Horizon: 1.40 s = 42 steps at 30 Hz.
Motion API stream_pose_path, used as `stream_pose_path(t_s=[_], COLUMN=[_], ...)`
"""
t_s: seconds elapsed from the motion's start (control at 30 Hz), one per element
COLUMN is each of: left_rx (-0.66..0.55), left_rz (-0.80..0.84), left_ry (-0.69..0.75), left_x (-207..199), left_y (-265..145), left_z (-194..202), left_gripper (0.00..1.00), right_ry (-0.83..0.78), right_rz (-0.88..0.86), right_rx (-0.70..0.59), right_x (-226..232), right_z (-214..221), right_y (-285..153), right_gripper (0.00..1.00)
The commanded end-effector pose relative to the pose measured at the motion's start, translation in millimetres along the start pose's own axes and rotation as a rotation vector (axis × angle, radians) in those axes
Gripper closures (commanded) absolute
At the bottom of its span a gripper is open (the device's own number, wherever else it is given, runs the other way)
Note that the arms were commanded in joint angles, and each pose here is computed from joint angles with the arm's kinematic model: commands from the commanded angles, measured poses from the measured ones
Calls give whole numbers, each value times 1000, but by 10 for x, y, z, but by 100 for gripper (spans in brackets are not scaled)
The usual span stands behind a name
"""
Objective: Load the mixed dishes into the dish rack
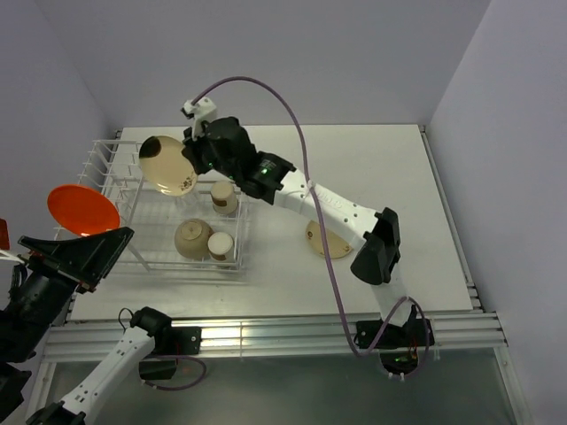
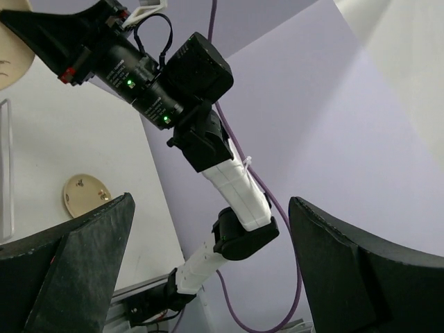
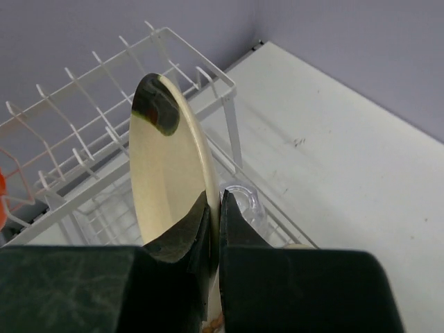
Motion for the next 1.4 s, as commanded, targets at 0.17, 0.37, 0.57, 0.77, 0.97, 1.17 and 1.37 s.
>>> stream_pose_path(t_s=[0.17,0.37,0.57,0.77,0.97,1.17,1.37], left_rx=[39,42,-1,-37,-117,-151,-147], left_rz=[18,10,32,58,48,53,61], left_ry=[-40,-56,-78,-108,-143,-180,-175], left_x=[32,117,130,147,181,189,153], left_y=[-148,-189,-274,-367,-513,-599,-594], left_z=[97,157,144,142,72,47,32], left_gripper=[1,1,1,1,1,1,1], right_ry=[-150,-271,-346,-363,-368,-375,-390], right_rz=[41,2,-91,-160,-215,-251,-256], right_rx=[-356,-415,-485,-527,-562,-560,-555], right_x=[510,790,1084,1252,1387,1486,1528], right_z=[-767,-773,-792,-715,-649,-546,-419], right_y=[-283,-231,-102,33,98,166,276], right_gripper=[100,100,100,100,100,100,100])
Point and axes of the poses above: each gripper's point midway between its finger pads, its own y axis out along the fingers, its own x axis along the line the jaws close on, z = x × y, the point moved 6 cm from there along -y, back along the fingers, and after that the axes turned 5 degrees about y, right-handed, at the moved point
